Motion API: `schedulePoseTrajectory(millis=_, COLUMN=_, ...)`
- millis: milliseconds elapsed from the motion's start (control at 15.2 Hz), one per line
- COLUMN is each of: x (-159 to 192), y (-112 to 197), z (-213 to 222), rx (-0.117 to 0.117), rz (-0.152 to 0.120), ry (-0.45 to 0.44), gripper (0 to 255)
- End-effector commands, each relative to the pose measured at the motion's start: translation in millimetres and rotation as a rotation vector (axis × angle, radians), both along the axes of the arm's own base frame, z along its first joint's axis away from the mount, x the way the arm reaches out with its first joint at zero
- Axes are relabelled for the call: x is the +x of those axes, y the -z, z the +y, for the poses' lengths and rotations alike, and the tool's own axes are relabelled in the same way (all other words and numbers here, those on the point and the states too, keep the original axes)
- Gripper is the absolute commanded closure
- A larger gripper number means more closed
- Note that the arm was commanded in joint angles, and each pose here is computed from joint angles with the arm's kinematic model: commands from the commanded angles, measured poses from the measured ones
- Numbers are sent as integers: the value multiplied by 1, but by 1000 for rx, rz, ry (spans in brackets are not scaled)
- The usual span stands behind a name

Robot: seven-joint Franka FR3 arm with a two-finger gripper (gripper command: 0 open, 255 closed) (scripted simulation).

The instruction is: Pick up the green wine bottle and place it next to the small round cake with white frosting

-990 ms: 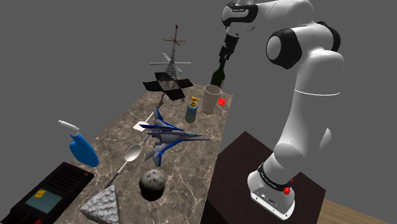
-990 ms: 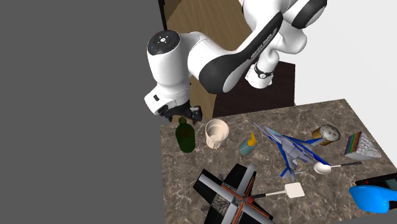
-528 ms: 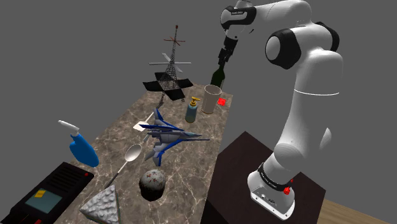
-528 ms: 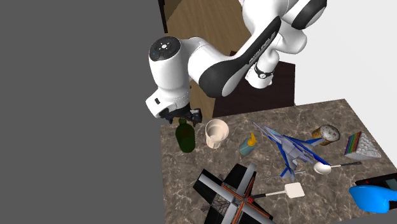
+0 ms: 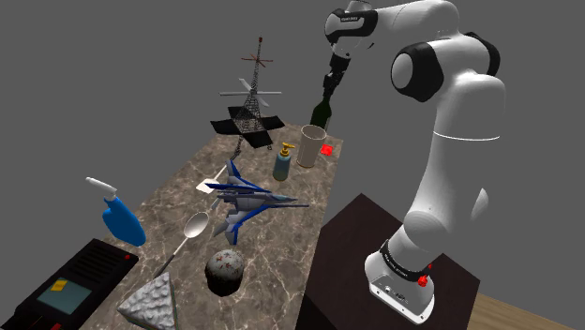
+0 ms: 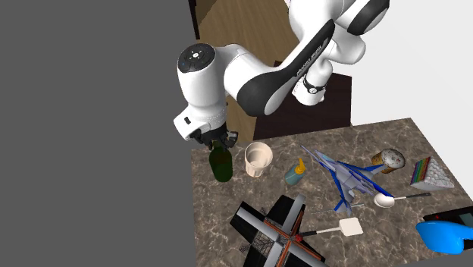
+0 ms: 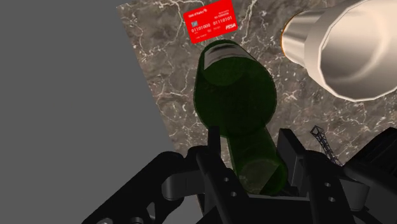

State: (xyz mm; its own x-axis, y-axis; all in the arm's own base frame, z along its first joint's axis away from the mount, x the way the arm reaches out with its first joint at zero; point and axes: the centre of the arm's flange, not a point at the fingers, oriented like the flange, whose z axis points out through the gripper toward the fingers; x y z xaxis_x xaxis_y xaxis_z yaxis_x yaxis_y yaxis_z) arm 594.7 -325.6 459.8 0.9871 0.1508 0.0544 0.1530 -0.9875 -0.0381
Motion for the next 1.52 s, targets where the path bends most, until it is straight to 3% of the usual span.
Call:
schedulePoseTrajectory(millis=0, x=0, y=0, z=0, rx=0, rz=0, ry=0, gripper=255)
schedulePoseTrajectory(millis=198, x=0, y=0, z=0, rx=0, rz=0, ry=0, gripper=255)
schedulePoseTrajectory(millis=1452, x=0, y=-100, z=0, rx=0, rz=0, ry=0, gripper=255)
